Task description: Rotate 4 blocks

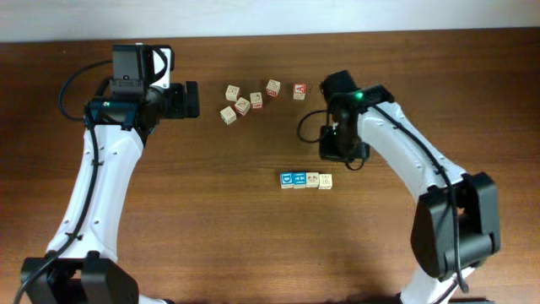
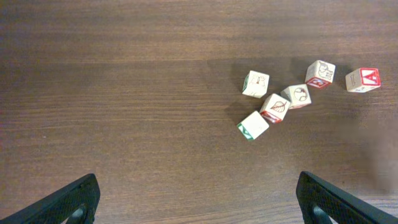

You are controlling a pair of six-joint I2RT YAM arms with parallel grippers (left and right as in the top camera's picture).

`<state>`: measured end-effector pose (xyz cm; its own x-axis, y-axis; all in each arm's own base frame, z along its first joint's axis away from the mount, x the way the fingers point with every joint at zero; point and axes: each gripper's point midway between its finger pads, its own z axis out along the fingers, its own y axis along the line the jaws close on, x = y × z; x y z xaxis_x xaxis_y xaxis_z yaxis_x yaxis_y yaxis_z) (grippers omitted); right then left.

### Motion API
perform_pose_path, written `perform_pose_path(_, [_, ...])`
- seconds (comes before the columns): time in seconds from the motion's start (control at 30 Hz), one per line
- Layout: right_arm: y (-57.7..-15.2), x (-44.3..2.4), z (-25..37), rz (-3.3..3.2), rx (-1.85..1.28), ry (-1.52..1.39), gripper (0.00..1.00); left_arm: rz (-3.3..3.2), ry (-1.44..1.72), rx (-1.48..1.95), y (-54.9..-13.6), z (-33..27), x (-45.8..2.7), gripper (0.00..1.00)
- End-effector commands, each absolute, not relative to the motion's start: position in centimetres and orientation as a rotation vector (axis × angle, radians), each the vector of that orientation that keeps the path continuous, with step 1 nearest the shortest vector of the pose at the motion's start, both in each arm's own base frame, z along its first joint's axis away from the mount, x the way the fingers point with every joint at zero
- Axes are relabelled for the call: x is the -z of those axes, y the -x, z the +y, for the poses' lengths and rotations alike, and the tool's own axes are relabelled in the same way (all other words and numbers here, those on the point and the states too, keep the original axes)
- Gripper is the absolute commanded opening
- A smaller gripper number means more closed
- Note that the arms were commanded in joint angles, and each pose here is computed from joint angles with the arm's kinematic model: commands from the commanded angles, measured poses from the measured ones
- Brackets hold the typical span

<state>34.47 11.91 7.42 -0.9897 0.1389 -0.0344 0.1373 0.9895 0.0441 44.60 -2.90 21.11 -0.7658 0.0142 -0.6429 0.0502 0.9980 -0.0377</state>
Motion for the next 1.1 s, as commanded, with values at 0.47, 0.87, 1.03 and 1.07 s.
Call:
perform_pose_path(0.47, [-29.5, -1.1, 14.7, 3.174, -0.112, -0.059, 0.04, 2.428, -0.038, 0.082, -44.7, -3.1, -21.7, 0.99])
perform_pose_path(0.87, [-33.6, -0.6, 11.5, 2.97, -0.25, -0.061, 0.04, 2.428, -0.038, 0.082, -44.7, -3.1, -21.7, 0.99])
perform_pose_path(1.03, [-33.5, -0.8, 12.5, 2.963, -0.329, 0.086, 0.04, 2.428, -0.038, 0.082, -44.7, -3.1, -21.7, 0.99])
perform_pose_path(1.07, [-33.5, -0.8, 12.5, 2.963, -0.329, 0.085, 0.04, 2.429, -0.038, 0.082, -44.7, -3.1, -21.7, 0.99])
